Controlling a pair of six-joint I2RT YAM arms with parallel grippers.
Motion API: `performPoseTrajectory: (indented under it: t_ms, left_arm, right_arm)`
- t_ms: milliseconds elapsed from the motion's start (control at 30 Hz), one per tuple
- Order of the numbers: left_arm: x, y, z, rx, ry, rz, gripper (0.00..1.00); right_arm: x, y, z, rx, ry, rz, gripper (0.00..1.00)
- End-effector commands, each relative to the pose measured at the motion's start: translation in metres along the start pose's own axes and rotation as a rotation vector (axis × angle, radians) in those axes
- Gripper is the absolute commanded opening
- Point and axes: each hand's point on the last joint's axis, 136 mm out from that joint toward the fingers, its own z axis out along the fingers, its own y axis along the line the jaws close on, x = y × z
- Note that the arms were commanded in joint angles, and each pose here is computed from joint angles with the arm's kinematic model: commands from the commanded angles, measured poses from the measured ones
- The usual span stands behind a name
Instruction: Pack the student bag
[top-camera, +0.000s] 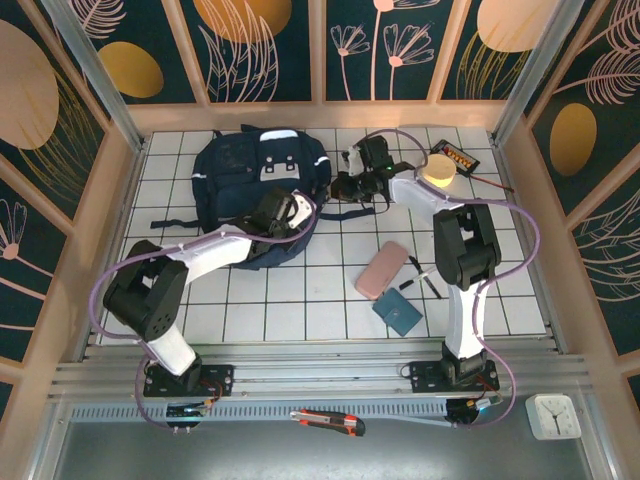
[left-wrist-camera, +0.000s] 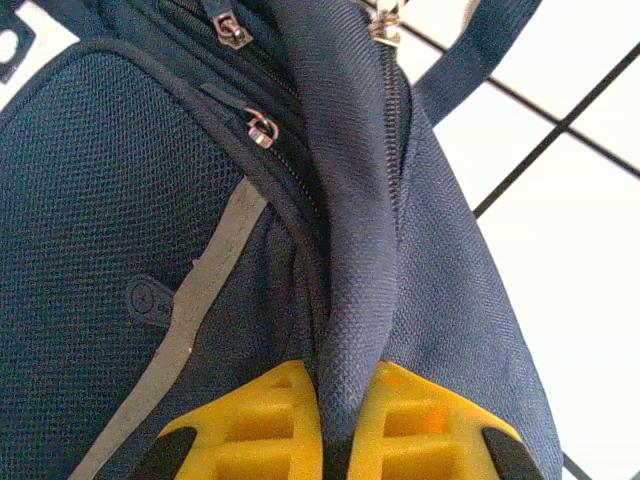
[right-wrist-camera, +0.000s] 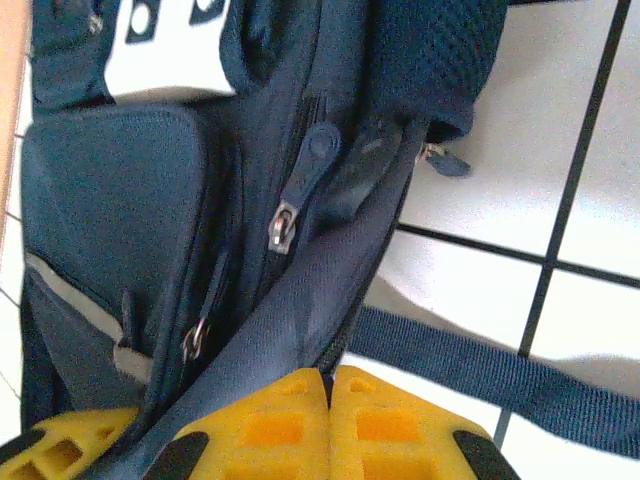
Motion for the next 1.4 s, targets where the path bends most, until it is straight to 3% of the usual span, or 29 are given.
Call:
performPoseTrajectory:
  t_ms: [0, 200, 433, 567, 600, 667, 700, 733, 833, 933, 1000, 1167, 1367]
  left_arm:
    - [0.032, -0.021, -0.012, 0.124, 0.104, -0.003, 0.0]
    - [0.049, -0.029, -0.018, 0.157, 0.146, 0.01, 0.0]
    - [0.057, -0.018, -0.017, 0.089, 0.185, 0.013, 0.0]
    - [0.05, -0.017, -0.017, 0.091, 0.165, 0.005, 0.0]
    - [0.048, -0.017, -0.017, 0.095, 0.161, 0.003, 0.0]
    - [0.049, -0.018, -0.016, 0.101, 0.168, 0.005, 0.0]
    - [0.044, -0.017, -0.017, 0.099, 0.156, 0.007, 0.0]
    - [0.036, -0.014, -0.019, 0.092, 0.142, 0.009, 0.0]
    - [0.033, -0.012, -0.025, 0.084, 0.135, 0.025, 0.0]
    - [0.029, -0.007, -0.035, 0.064, 0.118, 0.032, 0.0]
    - [0.026, -0.005, -0.041, 0.064, 0.103, 0.03, 0.0]
    - [0.016, -0.007, -0.046, 0.08, 0.068, 0.014, 0.0]
    - [0.01, -0.005, -0.053, 0.077, 0.054, 0.015, 0.0]
  right_arm:
    - [-0.055, -0.028, -0.011, 0.025, -0.161, -0.035, 0.0]
    - [-0.07, -0.044, -0.001, 0.018, -0.182, -0.025, 0.0]
    - [-0.086, -0.056, -0.018, 0.028, -0.256, 0.001, 0.0]
    - [-0.076, -0.044, -0.012, -0.082, -0.21, 0.026, 0.0]
    - [-0.069, -0.035, -0.009, -0.128, -0.181, 0.027, 0.06]
    - [-0.048, -0.02, -0.007, -0.158, -0.126, -0.002, 0.38]
    - [-0.037, -0.016, -0.008, -0.136, -0.111, -0.02, 0.49]
    - [-0.022, -0.013, -0.007, -0.129, -0.093, -0.045, 0.53]
    - [0.02, -0.011, -0.008, -0.089, -0.056, -0.183, 0.57]
    - [0.061, 0.011, -0.015, -0.159, -0.096, -0.513, 0.57]
    - [0.077, 0.017, -0.011, -0.14, -0.087, -0.675, 0.64]
    - [0.085, 0.012, 0.017, -0.144, 0.011, -0.718, 0.64]
    - [0.065, 0.016, 0.038, -0.118, -0.029, -0.726, 0.65]
